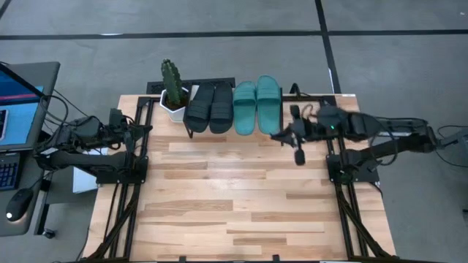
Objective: Pick and place slides into the shelf
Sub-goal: Return to Home Position
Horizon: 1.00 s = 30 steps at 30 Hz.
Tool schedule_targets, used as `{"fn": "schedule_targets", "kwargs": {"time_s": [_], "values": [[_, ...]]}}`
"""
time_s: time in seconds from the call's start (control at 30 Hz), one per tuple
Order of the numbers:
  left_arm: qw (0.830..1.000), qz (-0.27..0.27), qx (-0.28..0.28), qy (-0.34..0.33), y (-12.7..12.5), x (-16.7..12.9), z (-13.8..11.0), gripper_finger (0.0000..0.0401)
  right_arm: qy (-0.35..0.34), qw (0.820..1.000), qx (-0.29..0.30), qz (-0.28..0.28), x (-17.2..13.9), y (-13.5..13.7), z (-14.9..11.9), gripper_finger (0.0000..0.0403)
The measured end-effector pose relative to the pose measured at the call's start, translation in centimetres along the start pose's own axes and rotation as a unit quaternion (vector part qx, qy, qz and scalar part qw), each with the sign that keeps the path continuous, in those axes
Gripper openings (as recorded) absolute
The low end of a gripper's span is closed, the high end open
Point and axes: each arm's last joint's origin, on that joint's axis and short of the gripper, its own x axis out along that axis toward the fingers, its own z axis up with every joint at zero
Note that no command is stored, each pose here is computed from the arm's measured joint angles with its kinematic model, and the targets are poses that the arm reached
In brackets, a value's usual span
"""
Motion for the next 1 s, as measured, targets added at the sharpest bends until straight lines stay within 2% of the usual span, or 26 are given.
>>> {"fn": "schedule_targets", "kwargs": {"time_s": [0.17, 0.37, 0.63, 0.8, 0.93, 1.0], "values": [[1.0, 0.0, 0.0, 0.0, 0.0, 0.0, 0.0, 0.0, -0.035, 0.999, 0.031, 0.024, -1.3, 2.1, -5.5, 0.0], [1.0, 0.0, 0.0, 0.0, 0.0, 0.0, 0.0, 0.0, -0.083, 0.995, 0.035, 0.04, -2.4, 3.6, -10.8, 0.0], [1.0, 0.0, 0.0, 0.0, 0.0, 0.0, 0.0, 0.0, -0.122, 0.991, 0.033, 0.052, -2.0, 4.9, -17.9, 0.0], [1.0, 0.0, 0.0, 0.0, 0.0, 0.0, 0.0, 0.0, -0.161, 0.985, 0.046, 0.031, -2.0, 4.9, -20.7, 0.0], [1.0, 0.0, 0.002, 0.0, 0.0, 0.0, 0.0, 0.0, -0.15, 0.987, 0.052, 0.028, -1.8, 5.1, -22.4, 0.0], [1.0, 0.006, 0.029, -0.005, 0.0, 0.0, 0.0, 0.0, -0.131, 0.99, 0.052, 0.026, -1.7, 5.1, -22.7, 0.0]]}}
